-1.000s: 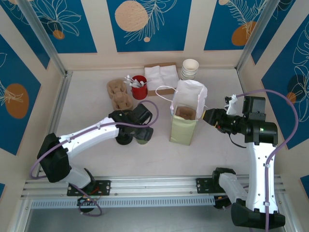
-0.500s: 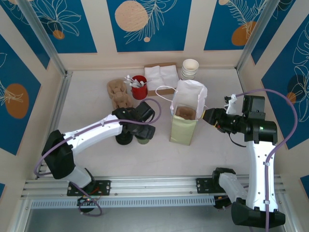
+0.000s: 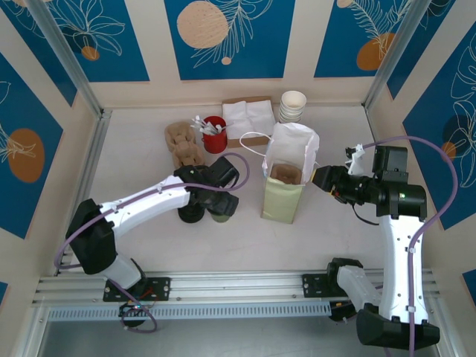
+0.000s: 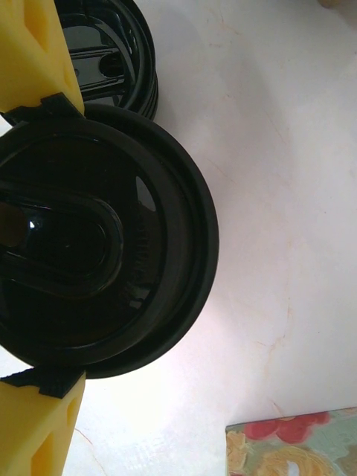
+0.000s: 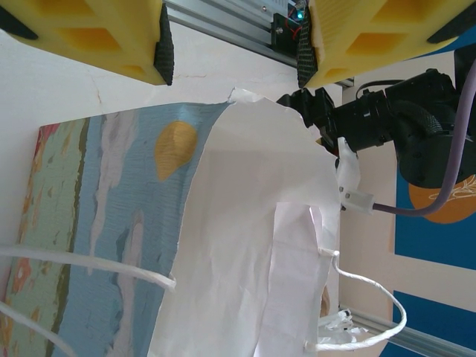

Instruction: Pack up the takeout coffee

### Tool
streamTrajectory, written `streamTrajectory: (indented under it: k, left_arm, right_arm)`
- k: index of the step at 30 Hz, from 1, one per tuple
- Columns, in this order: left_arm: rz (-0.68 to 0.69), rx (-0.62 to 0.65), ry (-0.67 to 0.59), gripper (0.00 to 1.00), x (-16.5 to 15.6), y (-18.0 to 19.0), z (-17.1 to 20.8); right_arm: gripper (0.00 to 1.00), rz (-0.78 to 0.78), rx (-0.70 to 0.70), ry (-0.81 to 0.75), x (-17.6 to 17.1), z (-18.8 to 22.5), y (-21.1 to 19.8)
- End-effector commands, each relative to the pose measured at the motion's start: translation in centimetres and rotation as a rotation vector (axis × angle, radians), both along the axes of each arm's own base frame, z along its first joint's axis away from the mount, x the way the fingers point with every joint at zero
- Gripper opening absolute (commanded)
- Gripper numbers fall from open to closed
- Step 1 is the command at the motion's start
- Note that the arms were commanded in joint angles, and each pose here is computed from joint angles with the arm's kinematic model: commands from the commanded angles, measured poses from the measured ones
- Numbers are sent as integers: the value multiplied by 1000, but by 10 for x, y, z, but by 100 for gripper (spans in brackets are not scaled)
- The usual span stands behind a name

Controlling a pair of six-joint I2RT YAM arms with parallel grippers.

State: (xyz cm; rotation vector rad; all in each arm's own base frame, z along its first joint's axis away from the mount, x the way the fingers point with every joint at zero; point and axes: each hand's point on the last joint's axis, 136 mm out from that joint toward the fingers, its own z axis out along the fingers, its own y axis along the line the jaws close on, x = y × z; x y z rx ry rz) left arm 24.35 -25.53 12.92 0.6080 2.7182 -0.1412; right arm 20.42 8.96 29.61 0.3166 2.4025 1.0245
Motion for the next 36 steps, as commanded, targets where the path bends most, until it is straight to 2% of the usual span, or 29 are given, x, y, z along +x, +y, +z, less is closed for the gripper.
streamTrajectory:
  k: [1, 14, 20, 24, 31, 36]
  left_arm:
    - [-24, 48, 52, 82, -4, 4, -11]
    - [-45, 58, 86, 81, -6, 1, -25]
    - [-60, 47, 89, 74, -7, -1, -26]
    - [-74, 9, 75, 67, -7, -6, -20]
    - [-85, -35, 35, 67, -8, -7, -1]
    - [-80, -58, -11, 67, -6, -4, 22]
  right_arm:
    - [49, 36, 17, -13, -1, 0, 5]
    - [50, 38, 19, -6, -1, -1, 6]
    - [49, 38, 21, -3, -2, -2, 6]
    - [49, 37, 20, -5, -2, -1, 6]
    - [49, 14, 1, -44, 4, 11, 2]
    - [50, -41, -81, -111, 22, 31, -15]
